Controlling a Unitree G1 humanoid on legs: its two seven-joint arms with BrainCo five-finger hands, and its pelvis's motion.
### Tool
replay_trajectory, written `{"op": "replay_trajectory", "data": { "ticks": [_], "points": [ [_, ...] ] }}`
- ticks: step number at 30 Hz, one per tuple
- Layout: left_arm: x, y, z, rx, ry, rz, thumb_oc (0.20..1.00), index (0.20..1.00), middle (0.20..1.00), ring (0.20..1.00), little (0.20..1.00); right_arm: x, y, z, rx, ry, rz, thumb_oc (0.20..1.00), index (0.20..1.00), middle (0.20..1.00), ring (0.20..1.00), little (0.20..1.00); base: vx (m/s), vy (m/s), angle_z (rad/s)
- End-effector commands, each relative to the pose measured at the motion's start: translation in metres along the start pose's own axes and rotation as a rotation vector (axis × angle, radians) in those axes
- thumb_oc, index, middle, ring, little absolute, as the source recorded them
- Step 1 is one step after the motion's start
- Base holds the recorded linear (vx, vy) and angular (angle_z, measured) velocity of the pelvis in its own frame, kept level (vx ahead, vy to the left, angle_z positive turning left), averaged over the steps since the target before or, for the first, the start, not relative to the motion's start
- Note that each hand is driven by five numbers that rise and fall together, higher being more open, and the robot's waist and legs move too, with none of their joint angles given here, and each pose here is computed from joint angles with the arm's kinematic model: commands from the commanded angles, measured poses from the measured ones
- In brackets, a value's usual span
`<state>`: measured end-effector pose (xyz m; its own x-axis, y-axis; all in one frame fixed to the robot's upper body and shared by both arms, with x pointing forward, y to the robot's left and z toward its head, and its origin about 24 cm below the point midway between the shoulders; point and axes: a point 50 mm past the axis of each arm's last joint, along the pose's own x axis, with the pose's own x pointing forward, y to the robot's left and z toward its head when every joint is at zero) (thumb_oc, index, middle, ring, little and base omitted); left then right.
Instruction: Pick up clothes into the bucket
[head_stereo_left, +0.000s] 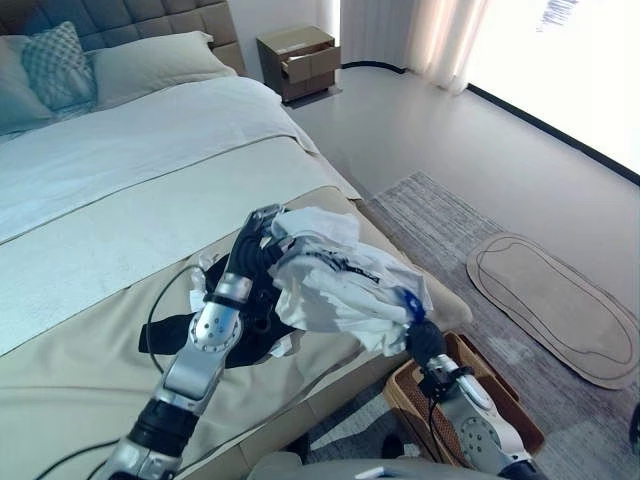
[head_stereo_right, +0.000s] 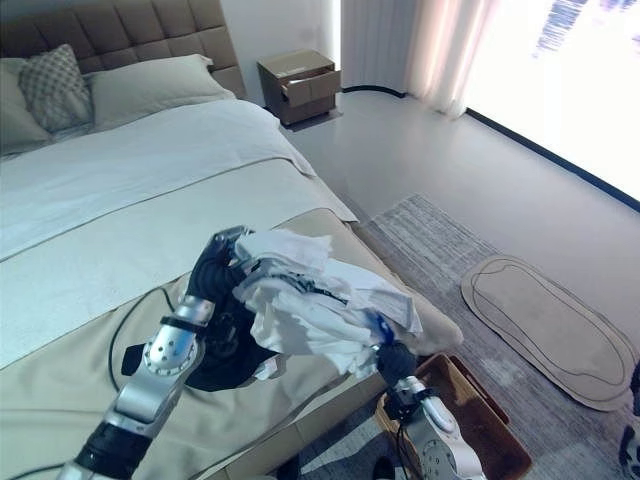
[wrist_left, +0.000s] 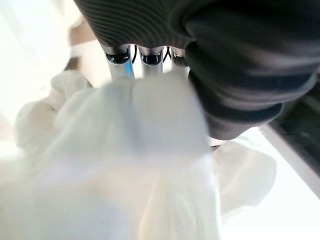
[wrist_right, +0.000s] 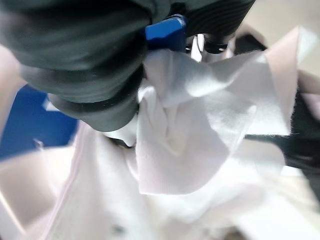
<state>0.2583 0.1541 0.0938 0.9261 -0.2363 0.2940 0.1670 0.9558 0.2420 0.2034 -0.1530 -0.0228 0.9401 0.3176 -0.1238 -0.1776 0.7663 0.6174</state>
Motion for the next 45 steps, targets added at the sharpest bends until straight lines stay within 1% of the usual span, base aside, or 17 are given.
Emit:
{"op": "replay_trajectory", "data": {
  "ticks": [1,4,9,10,12,16,22,30,31,32,33,37,38,39,41,43,45],
  "points": [
    [0.009,0.017,0.002,-0.042,-0.04,0.029,0.2,0.2,0.2,0.2,0.2,0.009,0.017,0.035,0.115,-0.247,0.062,0.2,0.2,0.2,0.2,0.2,0.02,0.002,-0.06],
    [-0.001,0.004,-0.023,-0.089,0.078,-0.027,0.2,0.2,0.2,0.2,0.2,0.009,0.015,0.048,0.12,-0.323,0.034,0.2,0.2,0.2,0.2,0.2,0.0,0.001,-0.04],
    [-0.016,-0.025,-0.057,-0.159,0.256,-0.169,0.2,0.2,0.2,0.2,0.2,0.013,0.01,0.066,0.058,-0.389,-0.01,0.2,0.2,0.2,0.2,0.2,-0.01,-0.002,-0.1],
    [-0.018,-0.032,-0.063,-0.18,0.287,-0.194,0.598,0.598,0.598,0.598,0.598,0.013,0.01,0.068,0.058,-0.395,-0.018,0.2,0.2,0.2,0.2,0.2,-0.01,0.002,-0.05],
    [-0.02,-0.045,-0.071,-0.203,0.339,-0.242,1.0,1.0,1.0,1.0,1.0,0.014,0.008,0.072,0.056,-0.418,-0.037,0.2,0.2,0.2,0.2,0.2,0.0,0.0,-0.03],
    [-0.021,-0.056,-0.074,-0.232,0.366,-0.278,1.0,1.0,1.0,1.0,1.0,0.013,0.003,0.087,0.078,-0.497,-0.089,0.2,0.2,0.2,0.2,0.2,0.0,-0.001,-0.01],
    [-0.03,-0.05,-0.075,-0.312,0.391,-0.236,1.0,1.0,1.0,1.0,1.0,0.006,-0.01,0.109,0.173,-0.66,-0.195,0.2,0.2,0.2,0.2,0.2,0.0,-0.004,-0.03],
    [-0.061,-0.028,-0.081,-0.466,0.448,-0.146,1.0,1.0,1.0,1.0,1.0,-0.014,-0.032,0.143,0.182,-0.861,-0.332,0.2,0.2,0.2,0.2,0.2,0.01,-0.006,-0.07],
    [-0.071,-0.018,-0.085,-0.56,0.466,-0.052,1.0,1.0,1.0,1.0,1.0,-0.023,-0.04,0.151,0.196,-0.922,-0.383,0.2,0.2,0.2,0.2,0.2,0.0,0.0,0.0],
    [-0.071,-0.018,-0.085,-0.562,0.466,-0.052,1.0,1.0,1.0,1.0,1.0,-0.022,-0.04,0.151,0.196,-0.922,-0.383,0.2,0.2,0.2,0.2,0.2,0.0,0.0,0.0],
    [-0.074,-0.009,-0.083,-0.588,0.447,-0.008,1.0,1.0,1.0,1.0,1.0,-0.029,-0.048,0.155,0.192,-0.953,-0.431,0.2,0.2,0.2,0.2,0.2,0.0,0.0,0.0],
    [-0.074,0.004,-0.078,-0.588,0.403,0.054,1.0,1.0,1.0,1.0,1.0,-0.034,-0.058,0.164,0.16,-0.973,-0.483,0.2,0.2,0.2,0.2,0.2,-0.09,0.036,0.0],
    [-0.071,0.015,-0.073,-0.545,0.359,0.109,1.0,1.0,1.0,1.0,1.0,-0.033,-0.063,0.167,0.122,-0.956,-0.513,0.2,0.2,0.2,0.2,0.2,-0.15,0.054,0.0],
    [-0.071,0.015,-0.073,-0.544,0.357,0.11,1.0,1.0,1.0,1.0,1.0,-0.033,-0.063,0.168,0.122,-0.956,-0.511,0.2,0.2,0.2,0.2,0.2,-0.27,0.052,-0.05],
    [-0.059,0.033,-0.063,-0.452,0.265,0.236,1.0,1.0,1.0,1.0,1.0,-0.023,-0.061,0.177,0.042,-0.923,-0.522,0.2,0.2,0.2,0.2,0.2,-0.31,0.0,-0.18],
    [-0.054,0.035,-0.06,-0.451,0.238,0.269,1.0,1.0,1.0,1.0,1.0,-0.018,-0.06,0.179,0.024,-0.916,-0.528,0.2,0.2,0.2,0.2,0.2,-0.2,-0.032,-0.22],
    [-0.047,0.041,-0.054,-0.401,0.196,0.322,1.0,1.0,1.0,1.0,1.0,-0.011,-0.058,0.184,0.024,-0.917,-0.535,0.2,0.2,0.2,0.2,0.2,-0.21,-0.045,-0.13]
  ]
}}
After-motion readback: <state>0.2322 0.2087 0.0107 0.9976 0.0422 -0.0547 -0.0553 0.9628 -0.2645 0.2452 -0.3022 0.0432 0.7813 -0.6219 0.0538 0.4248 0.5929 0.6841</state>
